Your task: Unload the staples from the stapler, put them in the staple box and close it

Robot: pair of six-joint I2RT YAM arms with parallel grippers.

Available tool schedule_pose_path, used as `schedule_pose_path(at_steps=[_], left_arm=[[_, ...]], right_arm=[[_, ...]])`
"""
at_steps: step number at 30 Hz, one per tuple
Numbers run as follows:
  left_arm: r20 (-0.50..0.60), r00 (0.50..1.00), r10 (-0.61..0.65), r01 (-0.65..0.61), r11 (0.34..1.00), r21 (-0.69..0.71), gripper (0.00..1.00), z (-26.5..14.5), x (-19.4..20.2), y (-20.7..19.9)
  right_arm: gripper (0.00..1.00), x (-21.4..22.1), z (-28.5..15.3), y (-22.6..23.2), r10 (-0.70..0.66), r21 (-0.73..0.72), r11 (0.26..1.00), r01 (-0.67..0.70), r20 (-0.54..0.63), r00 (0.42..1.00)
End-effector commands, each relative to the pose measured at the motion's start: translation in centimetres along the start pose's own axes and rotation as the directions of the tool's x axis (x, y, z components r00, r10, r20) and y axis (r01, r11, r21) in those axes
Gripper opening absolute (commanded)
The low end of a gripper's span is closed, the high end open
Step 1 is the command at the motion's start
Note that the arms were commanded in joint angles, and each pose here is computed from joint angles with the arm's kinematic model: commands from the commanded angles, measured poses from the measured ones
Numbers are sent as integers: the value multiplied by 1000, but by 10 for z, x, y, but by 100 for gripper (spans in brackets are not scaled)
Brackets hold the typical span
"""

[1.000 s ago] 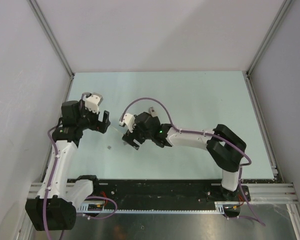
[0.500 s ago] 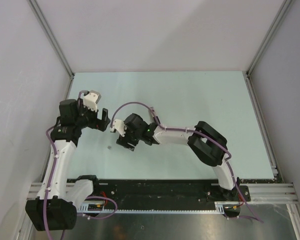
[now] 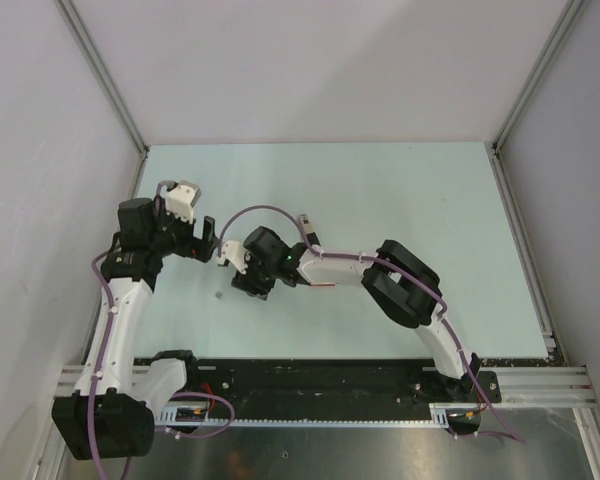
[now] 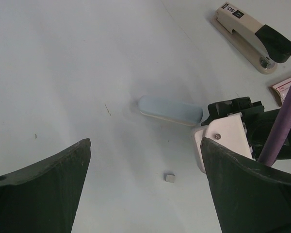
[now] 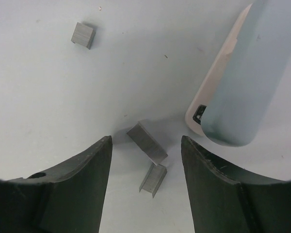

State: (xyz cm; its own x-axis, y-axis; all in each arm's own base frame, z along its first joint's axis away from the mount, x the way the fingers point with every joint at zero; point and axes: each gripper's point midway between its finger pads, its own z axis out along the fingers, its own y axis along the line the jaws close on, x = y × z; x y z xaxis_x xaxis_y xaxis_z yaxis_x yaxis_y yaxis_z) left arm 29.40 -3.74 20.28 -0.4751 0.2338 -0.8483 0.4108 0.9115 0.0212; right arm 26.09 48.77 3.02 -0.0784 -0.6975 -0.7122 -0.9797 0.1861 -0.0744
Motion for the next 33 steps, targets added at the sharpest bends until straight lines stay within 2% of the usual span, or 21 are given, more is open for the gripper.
schedule_pose_path(at_steps=[1,7,20,33], left_arm=[[41,999,21,-22,1000,7,99,-5,-15,1],[39,999,24,-24,1000,0,99,-6,-13,2],[44,999,26,-25,1000,-11,100,-7,-15,4],[53,998,38,-36,999,-37,99,-14,-12,5]], right_arm=[[63,-10,-2,-9,-6,-3,1000,6,20,1000],[59,-6,-3,-17,-3,10,1000,3,11,1000],[44,1,4,-14,-16,-9,1000,15,-21,1000],[20,-2,-2,7,21,-24,999,-21,-32,999]])
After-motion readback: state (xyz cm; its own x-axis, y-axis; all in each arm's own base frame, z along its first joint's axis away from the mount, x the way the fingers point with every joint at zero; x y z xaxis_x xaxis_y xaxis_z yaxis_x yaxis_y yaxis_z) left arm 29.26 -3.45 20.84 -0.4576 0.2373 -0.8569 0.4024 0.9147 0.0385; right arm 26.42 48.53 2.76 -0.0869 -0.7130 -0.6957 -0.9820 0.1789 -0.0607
